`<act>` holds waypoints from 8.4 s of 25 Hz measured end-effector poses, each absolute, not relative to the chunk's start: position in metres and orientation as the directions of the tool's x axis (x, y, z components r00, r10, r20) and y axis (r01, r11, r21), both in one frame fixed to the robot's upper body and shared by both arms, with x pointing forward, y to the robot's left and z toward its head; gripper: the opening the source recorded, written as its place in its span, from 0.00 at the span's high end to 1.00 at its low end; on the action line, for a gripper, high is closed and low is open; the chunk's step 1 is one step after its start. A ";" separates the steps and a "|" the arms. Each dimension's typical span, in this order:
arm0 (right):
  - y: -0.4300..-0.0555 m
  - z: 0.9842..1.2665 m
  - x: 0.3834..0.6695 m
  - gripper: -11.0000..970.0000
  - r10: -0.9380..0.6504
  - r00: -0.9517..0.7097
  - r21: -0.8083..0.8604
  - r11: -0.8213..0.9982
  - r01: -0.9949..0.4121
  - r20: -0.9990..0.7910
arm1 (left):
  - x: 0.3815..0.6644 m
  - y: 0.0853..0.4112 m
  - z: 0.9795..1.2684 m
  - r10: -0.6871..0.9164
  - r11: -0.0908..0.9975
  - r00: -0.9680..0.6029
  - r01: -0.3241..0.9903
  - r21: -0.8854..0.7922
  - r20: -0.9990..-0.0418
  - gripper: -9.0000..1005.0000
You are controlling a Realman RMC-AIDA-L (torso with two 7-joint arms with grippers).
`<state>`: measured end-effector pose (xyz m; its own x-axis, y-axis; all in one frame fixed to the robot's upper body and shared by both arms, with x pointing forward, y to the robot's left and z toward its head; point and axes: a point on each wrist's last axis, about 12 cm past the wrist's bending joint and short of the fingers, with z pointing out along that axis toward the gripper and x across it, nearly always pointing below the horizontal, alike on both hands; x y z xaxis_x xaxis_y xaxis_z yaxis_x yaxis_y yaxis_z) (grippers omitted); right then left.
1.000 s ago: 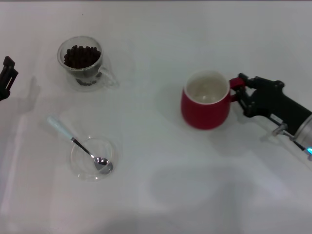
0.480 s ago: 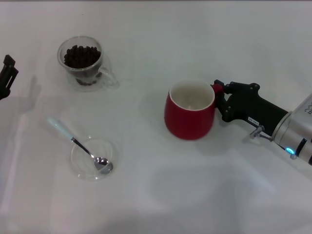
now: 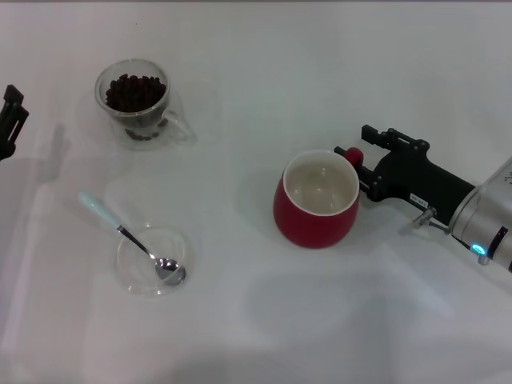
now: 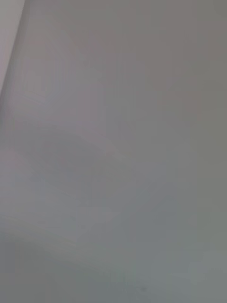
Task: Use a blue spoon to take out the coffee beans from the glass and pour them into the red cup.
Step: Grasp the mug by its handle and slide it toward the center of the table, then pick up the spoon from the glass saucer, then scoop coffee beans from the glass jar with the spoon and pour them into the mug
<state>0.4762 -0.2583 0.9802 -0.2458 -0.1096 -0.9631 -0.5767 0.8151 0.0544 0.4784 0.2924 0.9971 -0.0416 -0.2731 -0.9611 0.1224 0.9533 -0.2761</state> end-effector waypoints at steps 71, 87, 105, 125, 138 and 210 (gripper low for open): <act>-0.373 1.021 0.426 0.22 0.239 -0.006 0.229 0.925 -0.302 -0.971 | 0.468 0.316 0.997 -0.417 0.562 -0.773 0.195 -0.804 -0.479 0.66; -0.371 1.022 0.431 0.22 0.244 -0.005 0.233 0.920 -0.314 -0.970 | 0.458 0.312 0.991 -0.436 0.551 -0.774 0.175 -0.816 -0.460 0.74; -0.371 1.023 0.433 0.22 0.239 -0.007 0.229 0.921 -0.314 -0.971 | 0.461 0.310 0.999 -0.442 0.530 -0.731 0.254 -0.809 -0.519 0.85; -0.368 1.019 0.440 0.22 0.242 -0.036 0.241 0.924 -0.298 -0.970 | 0.480 0.311 1.026 -0.422 0.479 -0.665 0.413 -0.774 -0.616 0.87; -0.363 1.020 0.444 0.22 0.254 -0.030 0.250 0.916 -0.314 -0.967 | 0.548 0.345 1.100 -0.376 0.537 -0.457 0.601 -0.592 -0.806 0.87; -0.357 1.014 0.454 0.22 0.262 -0.063 0.269 0.922 -0.280 -0.963 | 0.616 0.287 1.079 -0.406 0.675 -0.601 0.310 -0.669 -0.688 0.87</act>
<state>0.4536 -0.3571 1.0139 -0.0631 0.2621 -0.9630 -0.2798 0.9215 0.2692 0.6160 0.2868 1.0794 -0.6011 -0.4063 -0.6882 0.3101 0.6751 -0.6694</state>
